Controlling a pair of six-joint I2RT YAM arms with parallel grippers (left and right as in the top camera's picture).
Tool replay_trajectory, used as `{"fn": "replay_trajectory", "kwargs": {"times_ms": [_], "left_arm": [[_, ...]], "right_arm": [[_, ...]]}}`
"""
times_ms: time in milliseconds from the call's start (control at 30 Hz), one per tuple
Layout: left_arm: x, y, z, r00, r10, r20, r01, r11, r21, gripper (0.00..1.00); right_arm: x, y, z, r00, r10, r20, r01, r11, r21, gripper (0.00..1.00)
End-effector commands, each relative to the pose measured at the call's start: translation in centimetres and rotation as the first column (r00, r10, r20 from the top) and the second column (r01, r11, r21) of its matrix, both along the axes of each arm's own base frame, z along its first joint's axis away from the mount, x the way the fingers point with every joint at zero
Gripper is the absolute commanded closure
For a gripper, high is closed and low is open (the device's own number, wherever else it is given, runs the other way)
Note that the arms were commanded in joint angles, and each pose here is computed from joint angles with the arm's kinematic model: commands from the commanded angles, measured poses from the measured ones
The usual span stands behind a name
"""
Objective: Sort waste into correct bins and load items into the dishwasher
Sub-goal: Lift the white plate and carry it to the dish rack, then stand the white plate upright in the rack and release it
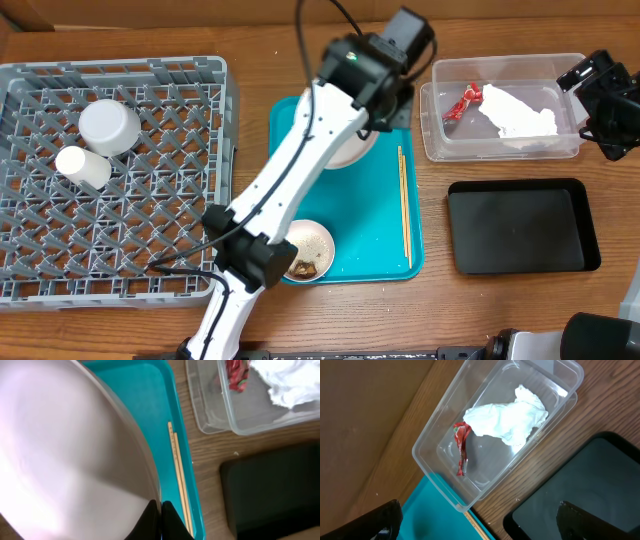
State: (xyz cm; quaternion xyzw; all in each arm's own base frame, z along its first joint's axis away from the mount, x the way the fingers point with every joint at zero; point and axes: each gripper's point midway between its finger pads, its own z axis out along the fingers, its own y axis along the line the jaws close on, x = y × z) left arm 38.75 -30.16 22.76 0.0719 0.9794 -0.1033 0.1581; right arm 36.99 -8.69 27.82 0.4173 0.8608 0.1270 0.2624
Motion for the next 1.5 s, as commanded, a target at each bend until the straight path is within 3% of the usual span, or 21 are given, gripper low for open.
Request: {"fn": "replay_trajectory", "kwargs": {"times_ms": [0,267,433,567,900,1067,1167,1467], "left_arm": [[0.7,3.9,5.3,0.996,0.013,0.092,-0.010,0.999,-0.033,0.96],[1.8,9.9,11.4,0.988,-0.031,0.148,0.070,0.960,-0.270,0.96],[3.2,15.5,13.8,0.987,0.021,0.160,0.049,0.904,-0.424,0.96],[3.7,19.9,13.6,0.986,0.108,0.130,-0.040,0.898,-0.439,0.96],[1.8,27.3,9.6,0.984,0.178,-0.014,-0.166,0.881,-0.442,0.96],[1.7,28.2,11.5,0.992,0.122,0.042,-0.068,0.769,-0.636,0.96],[1.8,28.6,12.3,0.990,0.088,0.107,0.010,0.725,-0.688,0.96],[3.9,31.2,9.3,0.977,0.026,0.211,0.105,0.804,-0.585,0.96]], "right_arm": [[0.2,-0.3,0.4,1.000,-0.011,0.012,0.011,1.000,-0.010,0.00],[0.2,-0.4,0.4,1.000,-0.011,0.012,0.012,1.000,-0.011,0.00],[0.2,-0.3,0.4,1.000,-0.011,0.012,0.011,1.000,-0.010,0.00],[0.2,-0.3,0.4,1.000,-0.011,0.012,0.011,1.000,-0.010,0.00],[0.2,-0.3,0.4,1.000,-0.011,0.012,0.011,1.000,-0.010,0.00],[0.2,-0.3,0.4,1.000,-0.011,0.012,0.011,1.000,-0.010,0.00],[0.2,-0.3,0.4,1.000,-0.011,0.012,0.011,1.000,-0.010,0.00],[0.2,-0.4,0.4,1.000,-0.011,0.012,0.011,1.000,-0.011,0.00]]}}
